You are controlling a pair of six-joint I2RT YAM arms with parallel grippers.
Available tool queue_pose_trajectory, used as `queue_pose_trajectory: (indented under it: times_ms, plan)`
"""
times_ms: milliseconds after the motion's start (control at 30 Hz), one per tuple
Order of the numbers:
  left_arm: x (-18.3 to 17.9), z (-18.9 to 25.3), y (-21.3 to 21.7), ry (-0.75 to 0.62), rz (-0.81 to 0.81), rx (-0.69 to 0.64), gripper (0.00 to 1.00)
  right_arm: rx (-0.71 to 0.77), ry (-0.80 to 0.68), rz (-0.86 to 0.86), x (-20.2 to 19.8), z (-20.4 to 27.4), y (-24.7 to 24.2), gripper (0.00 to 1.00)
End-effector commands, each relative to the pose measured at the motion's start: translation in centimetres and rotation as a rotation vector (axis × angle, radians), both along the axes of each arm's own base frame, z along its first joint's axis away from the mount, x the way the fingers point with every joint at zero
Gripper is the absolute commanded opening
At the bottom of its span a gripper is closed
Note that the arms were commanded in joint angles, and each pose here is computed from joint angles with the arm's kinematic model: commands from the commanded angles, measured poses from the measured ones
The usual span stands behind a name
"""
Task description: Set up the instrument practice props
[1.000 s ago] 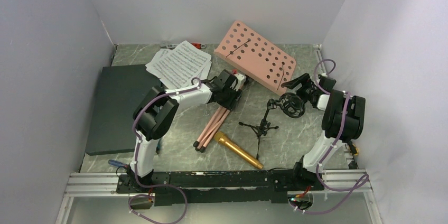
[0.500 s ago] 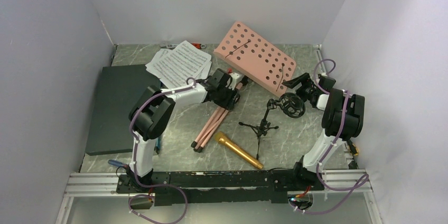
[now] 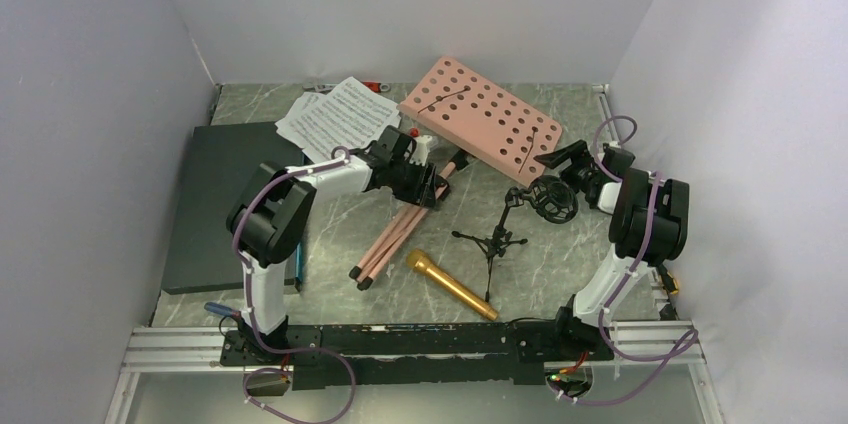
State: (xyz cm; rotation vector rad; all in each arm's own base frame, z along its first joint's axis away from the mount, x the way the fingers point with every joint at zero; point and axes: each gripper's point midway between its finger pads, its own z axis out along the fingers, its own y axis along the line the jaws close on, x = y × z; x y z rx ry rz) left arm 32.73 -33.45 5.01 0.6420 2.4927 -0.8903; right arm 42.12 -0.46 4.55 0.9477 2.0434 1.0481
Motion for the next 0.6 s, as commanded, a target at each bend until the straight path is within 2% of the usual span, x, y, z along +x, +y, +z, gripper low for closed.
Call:
queue_pose_trajectory:
  times_ms: [0,167,400,567]
  plan:
    - [-0.8,6.3,-2.9,-0.059,-0.089,-0.216,0.03,0.028,0.017,-0.010,-0.5,-0.7,0.5,0.78]
    - [-1.4,5.6,-2.8,-0.039,-0.102,-0.223,0.03,0.109,-0.052,0.009,0.0,0.2,1.4,0.57]
    - [-2.0,5.2,-2.6,-0.028,-0.114,-0.218,0.03,0.146,-0.107,0.059,1.4,1.8,2.8,0.55]
    - [-2.2,5.0,-2.4,-0.025,-0.120,-0.216,0.03,0.161,-0.163,0.101,2.3,3.9,4.0,0.38]
